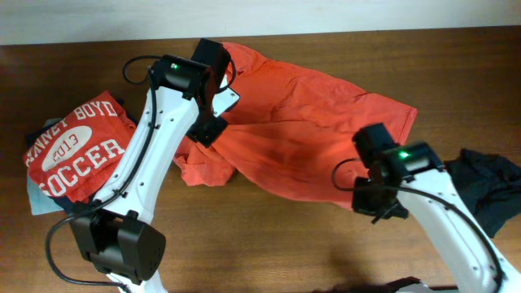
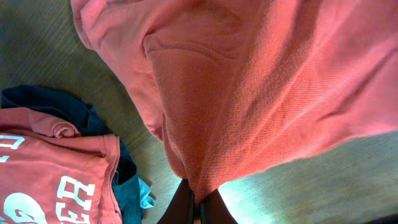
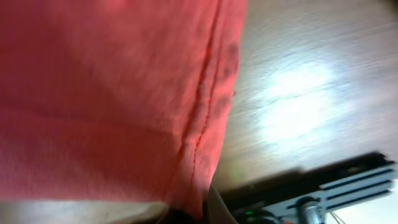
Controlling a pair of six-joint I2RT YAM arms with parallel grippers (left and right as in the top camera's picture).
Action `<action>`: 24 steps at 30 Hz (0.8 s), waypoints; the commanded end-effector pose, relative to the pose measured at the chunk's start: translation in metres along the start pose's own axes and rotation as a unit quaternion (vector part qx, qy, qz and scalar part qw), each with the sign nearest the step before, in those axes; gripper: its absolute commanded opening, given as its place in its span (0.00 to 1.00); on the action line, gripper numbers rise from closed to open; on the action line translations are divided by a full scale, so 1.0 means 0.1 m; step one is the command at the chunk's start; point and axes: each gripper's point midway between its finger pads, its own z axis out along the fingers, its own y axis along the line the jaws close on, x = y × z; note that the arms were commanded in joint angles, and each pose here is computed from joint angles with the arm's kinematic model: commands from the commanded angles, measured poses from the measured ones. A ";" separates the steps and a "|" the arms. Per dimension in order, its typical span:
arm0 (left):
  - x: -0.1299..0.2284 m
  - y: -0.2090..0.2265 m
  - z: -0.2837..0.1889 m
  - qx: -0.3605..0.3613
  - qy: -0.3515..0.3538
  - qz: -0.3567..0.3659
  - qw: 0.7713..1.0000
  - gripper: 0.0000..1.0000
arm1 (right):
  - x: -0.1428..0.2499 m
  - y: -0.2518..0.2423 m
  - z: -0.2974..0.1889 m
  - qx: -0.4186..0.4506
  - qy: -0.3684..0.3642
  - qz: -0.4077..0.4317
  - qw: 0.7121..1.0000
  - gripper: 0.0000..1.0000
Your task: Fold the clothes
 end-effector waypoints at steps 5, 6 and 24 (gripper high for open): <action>0.05 0.04 0.00 -0.011 0.012 -0.007 1.000 0.01 | -0.39 -0.48 -0.38 0.054 -0.099 0.090 0.990 0.04; 0.05 0.04 0.00 -0.010 0.011 -0.007 1.000 0.01 | -0.41 -0.52 -0.39 0.055 -0.102 0.099 0.988 0.04; -0.04 0.08 0.00 -0.018 -0.008 -0.011 1.000 0.01 | -0.87 0.01 0.08 -0.048 -0.057 0.037 0.996 0.04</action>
